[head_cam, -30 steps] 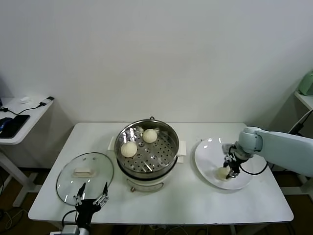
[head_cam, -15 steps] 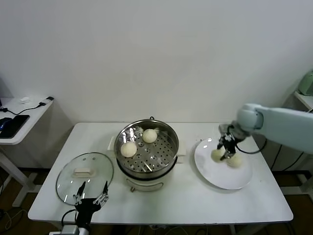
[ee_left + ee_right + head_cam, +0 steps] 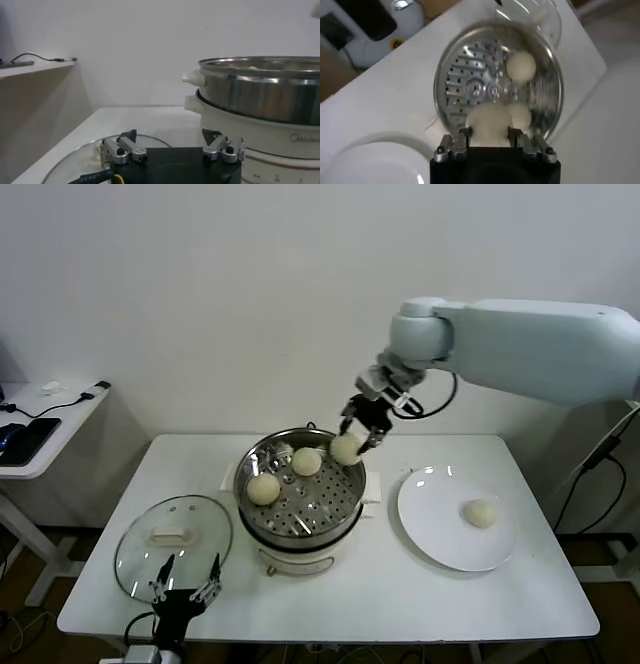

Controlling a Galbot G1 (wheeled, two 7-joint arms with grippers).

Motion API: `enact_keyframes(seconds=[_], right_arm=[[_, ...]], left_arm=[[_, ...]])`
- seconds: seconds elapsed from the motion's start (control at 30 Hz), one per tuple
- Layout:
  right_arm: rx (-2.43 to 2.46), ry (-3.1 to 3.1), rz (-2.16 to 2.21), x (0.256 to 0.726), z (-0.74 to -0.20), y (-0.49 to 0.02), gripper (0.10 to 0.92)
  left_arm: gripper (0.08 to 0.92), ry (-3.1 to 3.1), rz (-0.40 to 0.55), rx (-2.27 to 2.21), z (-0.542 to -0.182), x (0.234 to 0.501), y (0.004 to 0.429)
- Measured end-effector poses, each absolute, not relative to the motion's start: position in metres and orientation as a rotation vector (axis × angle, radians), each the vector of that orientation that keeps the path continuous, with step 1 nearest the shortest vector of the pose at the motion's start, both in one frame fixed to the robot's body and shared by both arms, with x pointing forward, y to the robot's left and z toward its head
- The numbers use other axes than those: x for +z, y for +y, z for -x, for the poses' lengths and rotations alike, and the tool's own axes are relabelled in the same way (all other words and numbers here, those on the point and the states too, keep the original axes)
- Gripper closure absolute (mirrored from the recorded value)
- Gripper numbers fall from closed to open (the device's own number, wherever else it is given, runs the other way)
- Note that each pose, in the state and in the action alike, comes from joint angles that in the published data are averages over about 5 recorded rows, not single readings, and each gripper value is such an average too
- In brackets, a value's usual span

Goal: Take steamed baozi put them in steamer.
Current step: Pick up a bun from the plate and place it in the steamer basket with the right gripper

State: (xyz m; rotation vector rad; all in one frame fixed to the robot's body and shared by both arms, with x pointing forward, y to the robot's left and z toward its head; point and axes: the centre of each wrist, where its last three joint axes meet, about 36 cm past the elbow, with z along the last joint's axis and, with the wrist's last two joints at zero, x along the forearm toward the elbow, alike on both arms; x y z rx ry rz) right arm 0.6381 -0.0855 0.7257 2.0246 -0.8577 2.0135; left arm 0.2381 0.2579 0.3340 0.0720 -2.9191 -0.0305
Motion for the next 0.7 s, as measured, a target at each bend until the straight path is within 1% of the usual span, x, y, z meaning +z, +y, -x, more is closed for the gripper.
enact_keyframes(seconds=[0.17,0.33,0.7], right_arm=[[2.099,-0.604,-2.188,0.7,-0.631,-0.043,0.496],[2.146,-0.417,-2.286,0.671,-0.626,-0.014,0.496],[2.186,-0.225,-2.362,0.621,-0.631,0.019,0.496]], left_arm=[[0.177,-2.92,-0.077,-0.03,-0.236,0.335,0.258],[0.177,-2.92,-0.085,-0.032,-0.234,0.334,0.259],[0.177,-2.923,-0.094,-0.043,-0.231,0.333,0.262]])
